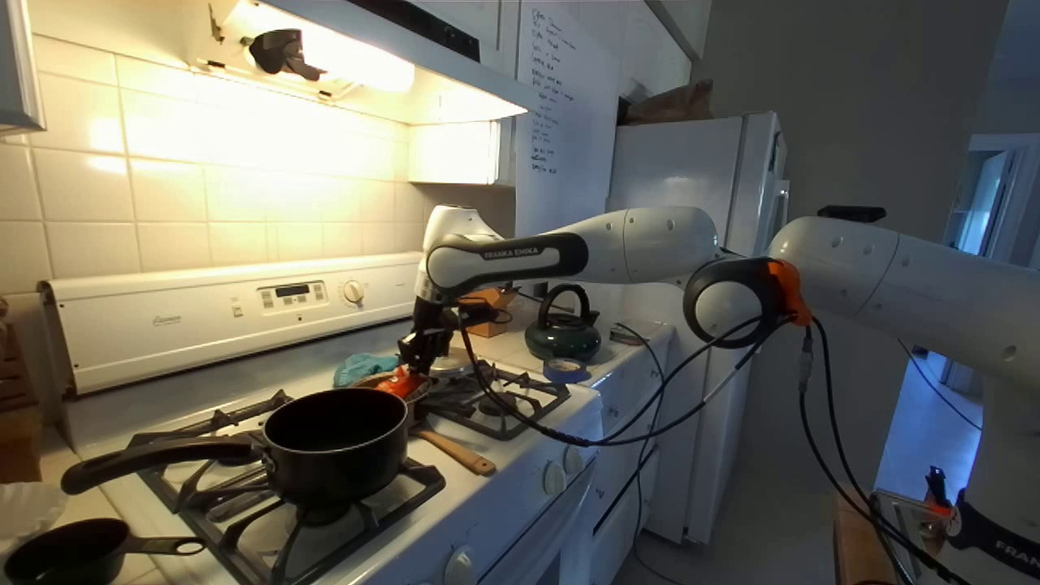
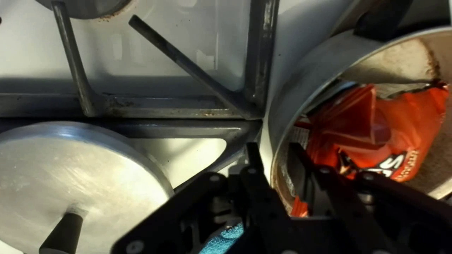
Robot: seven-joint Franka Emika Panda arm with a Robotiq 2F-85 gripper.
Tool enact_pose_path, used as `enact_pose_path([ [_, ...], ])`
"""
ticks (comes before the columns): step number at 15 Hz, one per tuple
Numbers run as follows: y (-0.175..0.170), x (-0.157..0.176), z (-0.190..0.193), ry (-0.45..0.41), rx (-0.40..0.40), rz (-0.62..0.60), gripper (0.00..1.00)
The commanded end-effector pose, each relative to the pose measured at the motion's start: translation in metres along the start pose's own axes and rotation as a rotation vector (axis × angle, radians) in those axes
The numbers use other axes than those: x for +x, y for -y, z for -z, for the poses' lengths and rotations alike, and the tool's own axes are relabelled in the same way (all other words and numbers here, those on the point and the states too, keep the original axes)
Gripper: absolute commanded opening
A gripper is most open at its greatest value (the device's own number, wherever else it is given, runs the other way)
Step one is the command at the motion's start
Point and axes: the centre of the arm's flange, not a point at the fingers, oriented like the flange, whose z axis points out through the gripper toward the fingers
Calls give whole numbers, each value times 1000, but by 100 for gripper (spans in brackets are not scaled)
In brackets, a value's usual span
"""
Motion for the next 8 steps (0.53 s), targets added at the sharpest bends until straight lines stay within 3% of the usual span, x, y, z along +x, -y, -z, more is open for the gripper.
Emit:
enact_pose_path([
  [1, 5, 52, -16, -9, 46, -52, 0],
  [8, 6, 49, 4, -50, 59, -72, 2],
])
